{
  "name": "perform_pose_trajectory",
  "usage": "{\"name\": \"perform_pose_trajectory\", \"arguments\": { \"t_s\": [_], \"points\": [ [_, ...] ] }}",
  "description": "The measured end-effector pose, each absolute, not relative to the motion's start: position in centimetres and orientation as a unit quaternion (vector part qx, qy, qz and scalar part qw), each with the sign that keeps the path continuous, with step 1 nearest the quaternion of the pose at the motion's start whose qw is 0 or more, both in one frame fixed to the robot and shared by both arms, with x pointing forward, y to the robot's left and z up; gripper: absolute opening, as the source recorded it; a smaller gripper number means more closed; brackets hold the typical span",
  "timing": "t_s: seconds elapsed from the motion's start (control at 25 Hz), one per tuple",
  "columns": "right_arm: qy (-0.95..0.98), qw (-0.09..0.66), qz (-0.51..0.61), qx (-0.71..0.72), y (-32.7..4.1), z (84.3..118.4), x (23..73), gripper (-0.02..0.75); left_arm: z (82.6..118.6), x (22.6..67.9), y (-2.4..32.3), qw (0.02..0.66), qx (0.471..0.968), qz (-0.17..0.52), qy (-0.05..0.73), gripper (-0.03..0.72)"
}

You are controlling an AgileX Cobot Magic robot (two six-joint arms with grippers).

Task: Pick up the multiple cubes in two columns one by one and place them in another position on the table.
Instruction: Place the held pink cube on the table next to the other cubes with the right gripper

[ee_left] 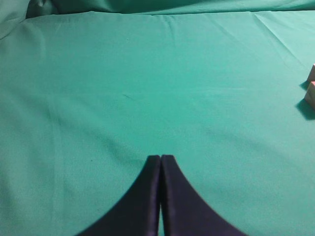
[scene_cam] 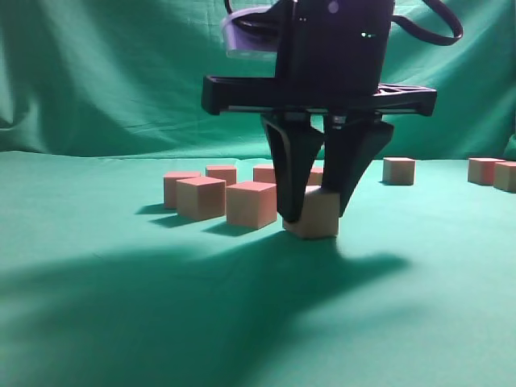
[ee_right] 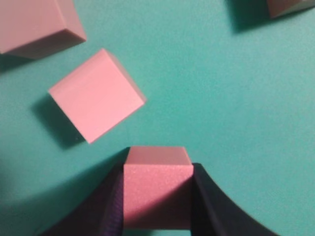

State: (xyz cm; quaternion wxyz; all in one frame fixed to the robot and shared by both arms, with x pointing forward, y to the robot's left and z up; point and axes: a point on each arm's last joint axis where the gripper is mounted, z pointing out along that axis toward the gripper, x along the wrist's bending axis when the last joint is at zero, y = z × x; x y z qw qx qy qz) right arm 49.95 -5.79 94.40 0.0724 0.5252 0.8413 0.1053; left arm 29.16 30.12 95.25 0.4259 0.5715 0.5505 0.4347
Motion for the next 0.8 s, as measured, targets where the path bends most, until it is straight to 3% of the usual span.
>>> {"name": "perform_pose_trajectory", "arguments": {
  "t_s": [0.64,0.8],
  "points": [
    [0.839,0.058,0.106,0.53,-5.6,94.18,49.81,0.259,95.25,29.16,30.12,0.426,0.571,0.435,0.55,0.0],
    [0.838,0.053,0.104,0.533,-5.52,93.94,49.77,0.502,95.25,29.16,30.12,0.426,0.571,0.435,0.55,0.0]
  ]
}}
